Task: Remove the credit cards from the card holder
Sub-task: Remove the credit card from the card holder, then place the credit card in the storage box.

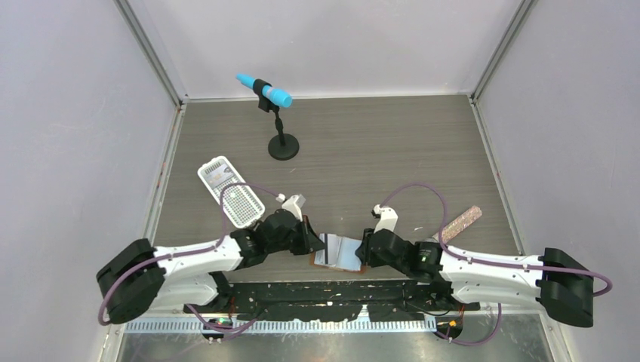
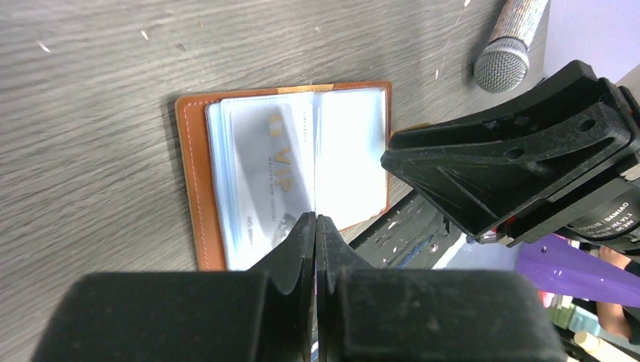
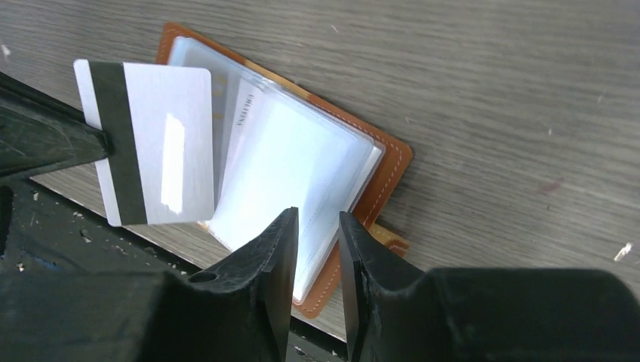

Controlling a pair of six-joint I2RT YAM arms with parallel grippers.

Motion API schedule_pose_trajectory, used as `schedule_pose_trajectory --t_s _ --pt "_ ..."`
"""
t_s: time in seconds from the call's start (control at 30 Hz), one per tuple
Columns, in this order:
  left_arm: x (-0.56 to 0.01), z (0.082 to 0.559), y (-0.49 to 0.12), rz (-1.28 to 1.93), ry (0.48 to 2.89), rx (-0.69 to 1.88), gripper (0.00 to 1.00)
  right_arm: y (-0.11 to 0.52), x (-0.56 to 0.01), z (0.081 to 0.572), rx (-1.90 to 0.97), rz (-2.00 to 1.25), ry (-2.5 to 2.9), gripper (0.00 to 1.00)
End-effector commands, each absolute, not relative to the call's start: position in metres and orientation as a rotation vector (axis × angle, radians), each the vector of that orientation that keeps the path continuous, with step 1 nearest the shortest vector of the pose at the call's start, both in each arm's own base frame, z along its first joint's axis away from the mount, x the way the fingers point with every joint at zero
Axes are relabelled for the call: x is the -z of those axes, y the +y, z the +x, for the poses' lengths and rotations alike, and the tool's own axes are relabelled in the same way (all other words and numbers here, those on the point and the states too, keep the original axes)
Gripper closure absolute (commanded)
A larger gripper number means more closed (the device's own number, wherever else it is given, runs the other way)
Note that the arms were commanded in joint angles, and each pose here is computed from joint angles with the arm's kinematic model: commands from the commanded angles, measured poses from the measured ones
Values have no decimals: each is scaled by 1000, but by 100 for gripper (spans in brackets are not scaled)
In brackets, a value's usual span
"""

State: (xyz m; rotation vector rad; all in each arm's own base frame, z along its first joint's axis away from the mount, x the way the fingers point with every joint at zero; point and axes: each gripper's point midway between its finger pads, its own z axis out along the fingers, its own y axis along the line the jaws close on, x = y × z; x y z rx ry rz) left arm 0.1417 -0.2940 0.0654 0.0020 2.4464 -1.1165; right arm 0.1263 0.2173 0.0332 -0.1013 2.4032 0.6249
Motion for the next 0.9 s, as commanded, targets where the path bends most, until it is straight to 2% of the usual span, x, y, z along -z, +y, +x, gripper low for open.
schedule_pose_trajectory --t_s 0.0,0.23,0.5,0.67,0.87 --pt "-85 157 -271 46 2394 936 100 233 -78 146 -640 -239 2251 65" --pt "-114 156 -260 57 2339 933 100 247 -119 158 -670 -410 2059 64" --pt "-154 146 -263 114 2260 1059 100 271 -165 156 -775 -643 1766 55" --pt "-173 139 -257 -26 2309 1096 100 288 -198 132 -840 -880 1461 48" --pt "-178 139 -254 -297 2296 1209 100 290 -204 124 -654 -1090 1181 43"
